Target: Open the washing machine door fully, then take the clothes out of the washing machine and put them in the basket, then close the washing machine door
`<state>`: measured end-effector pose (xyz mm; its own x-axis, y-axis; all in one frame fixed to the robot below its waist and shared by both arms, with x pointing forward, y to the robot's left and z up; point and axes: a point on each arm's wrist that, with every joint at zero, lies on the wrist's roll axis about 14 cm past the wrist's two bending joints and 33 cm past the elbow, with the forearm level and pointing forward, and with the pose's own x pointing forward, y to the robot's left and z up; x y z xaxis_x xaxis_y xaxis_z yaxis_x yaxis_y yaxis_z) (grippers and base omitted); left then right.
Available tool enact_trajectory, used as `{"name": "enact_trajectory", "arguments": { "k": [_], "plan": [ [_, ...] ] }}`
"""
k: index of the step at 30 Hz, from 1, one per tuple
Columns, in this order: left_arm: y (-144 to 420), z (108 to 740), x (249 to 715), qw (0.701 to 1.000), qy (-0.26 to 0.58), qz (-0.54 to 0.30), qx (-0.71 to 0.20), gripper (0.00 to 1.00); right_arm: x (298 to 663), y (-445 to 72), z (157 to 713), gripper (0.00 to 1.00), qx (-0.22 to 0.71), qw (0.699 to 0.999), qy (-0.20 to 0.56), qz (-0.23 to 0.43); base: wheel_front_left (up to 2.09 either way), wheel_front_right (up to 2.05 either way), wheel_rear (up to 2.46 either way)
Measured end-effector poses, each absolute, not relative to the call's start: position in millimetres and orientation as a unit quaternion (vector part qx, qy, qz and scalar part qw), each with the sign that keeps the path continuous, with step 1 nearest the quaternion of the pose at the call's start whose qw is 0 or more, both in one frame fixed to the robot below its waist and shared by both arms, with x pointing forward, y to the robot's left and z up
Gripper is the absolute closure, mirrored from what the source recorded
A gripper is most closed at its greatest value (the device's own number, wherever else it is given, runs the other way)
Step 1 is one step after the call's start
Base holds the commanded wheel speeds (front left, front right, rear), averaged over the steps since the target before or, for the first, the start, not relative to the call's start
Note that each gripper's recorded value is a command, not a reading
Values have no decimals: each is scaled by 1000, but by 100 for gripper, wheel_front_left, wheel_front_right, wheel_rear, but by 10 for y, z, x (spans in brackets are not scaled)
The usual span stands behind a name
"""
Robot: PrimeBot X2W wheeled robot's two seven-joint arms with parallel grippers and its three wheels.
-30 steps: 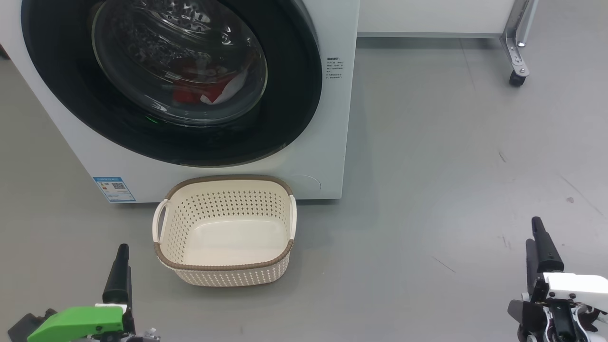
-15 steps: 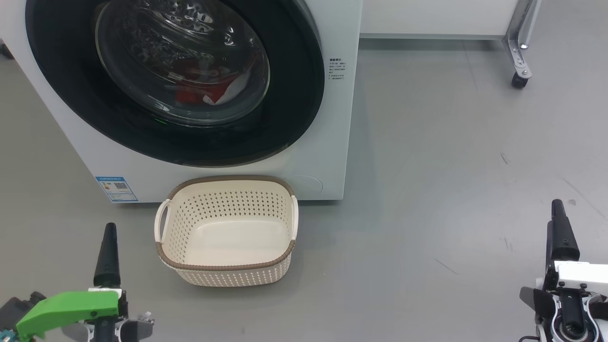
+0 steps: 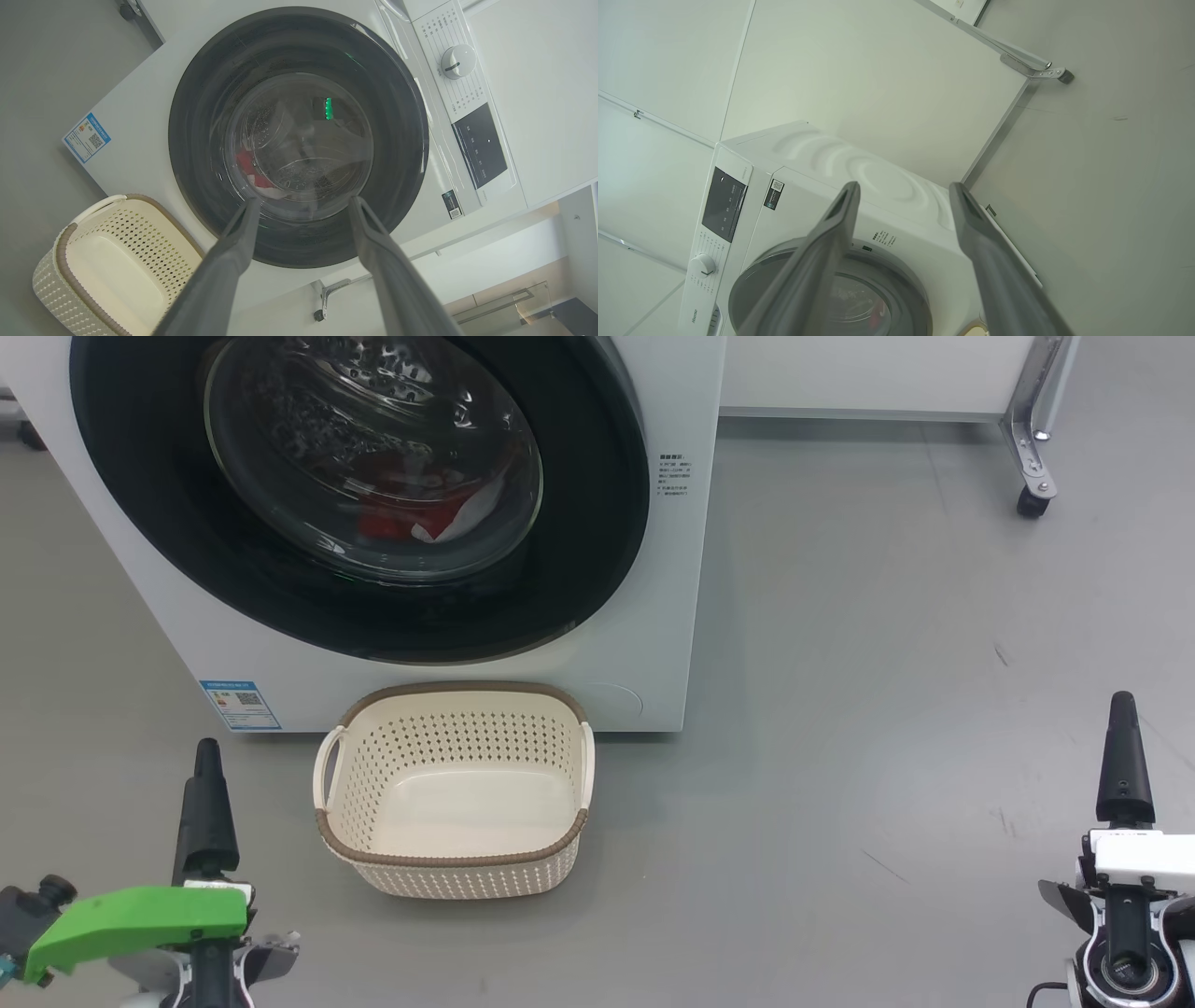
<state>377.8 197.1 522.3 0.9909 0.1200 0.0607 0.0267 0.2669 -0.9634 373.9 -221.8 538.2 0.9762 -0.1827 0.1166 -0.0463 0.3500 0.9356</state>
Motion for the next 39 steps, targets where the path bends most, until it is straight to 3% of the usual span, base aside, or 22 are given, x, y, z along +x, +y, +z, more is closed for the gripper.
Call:
{"name": "enact_trajectory", "arguments": {
  "k": [6, 9, 19, 26, 39],
  "plan": [
    [1992, 5284, 3768, 835, -72, 27, -545, 0, 3753, -2187, 5475, 0, 517, 848, -111, -33, 0, 0, 0],
    [2017, 5330, 3766, 867, -78, 24, -491, 0, 3758, -2170, 5535, 0, 459, 880, -118, -30, 0, 0, 0],
    [1999, 5418, 3760, 928, -92, 16, -362, 0, 3778, -2086, 5646, 0, 379, 916, -128, -22, 0, 0, 0],
    [1850, 5462, 3765, 958, -94, -9, -271, 0, 3798, -1941, 5702, 0, 306, 943, -134, -4, 0, 0, 0],
    [1504, 5193, 3722, 982, -54, -55, -171, 0, 3786, -1612, 5449, 0, 186, 978, -95, 27, 0, 0, 0]
  ]
}}
